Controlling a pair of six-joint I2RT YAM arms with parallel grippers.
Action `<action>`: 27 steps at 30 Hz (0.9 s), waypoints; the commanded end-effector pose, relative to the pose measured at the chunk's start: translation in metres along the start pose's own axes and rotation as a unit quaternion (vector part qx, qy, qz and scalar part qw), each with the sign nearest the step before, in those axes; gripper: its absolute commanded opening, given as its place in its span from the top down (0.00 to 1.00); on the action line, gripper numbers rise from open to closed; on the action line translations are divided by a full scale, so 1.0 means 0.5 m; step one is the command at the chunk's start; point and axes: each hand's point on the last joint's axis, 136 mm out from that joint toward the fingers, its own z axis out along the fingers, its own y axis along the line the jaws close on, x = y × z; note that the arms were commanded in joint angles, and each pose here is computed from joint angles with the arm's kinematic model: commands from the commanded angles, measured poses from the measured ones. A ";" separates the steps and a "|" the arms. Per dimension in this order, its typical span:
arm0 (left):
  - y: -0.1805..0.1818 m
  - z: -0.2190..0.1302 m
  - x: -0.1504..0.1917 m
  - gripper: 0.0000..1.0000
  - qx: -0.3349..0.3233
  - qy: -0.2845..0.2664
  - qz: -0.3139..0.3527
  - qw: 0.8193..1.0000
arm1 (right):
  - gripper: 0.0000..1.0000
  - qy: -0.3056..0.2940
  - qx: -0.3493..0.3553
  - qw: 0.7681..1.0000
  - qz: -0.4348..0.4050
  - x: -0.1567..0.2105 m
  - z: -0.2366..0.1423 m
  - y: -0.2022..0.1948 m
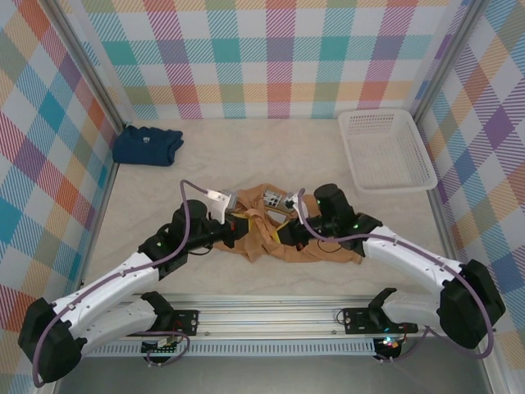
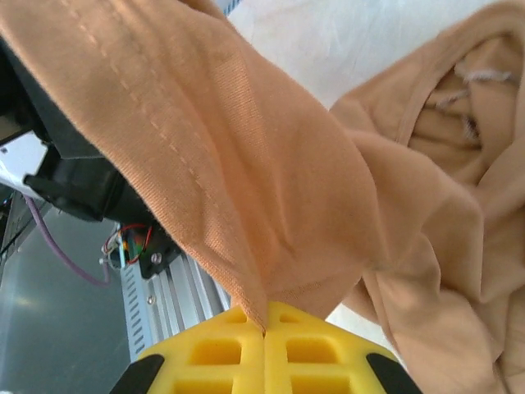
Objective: Fold the inside-out t-shirt
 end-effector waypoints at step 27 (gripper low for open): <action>0.324 0.326 -0.038 0.17 -0.258 0.205 -0.012 0.944 | 0.38 0.089 0.408 0.890 0.182 -0.050 -0.030 -0.533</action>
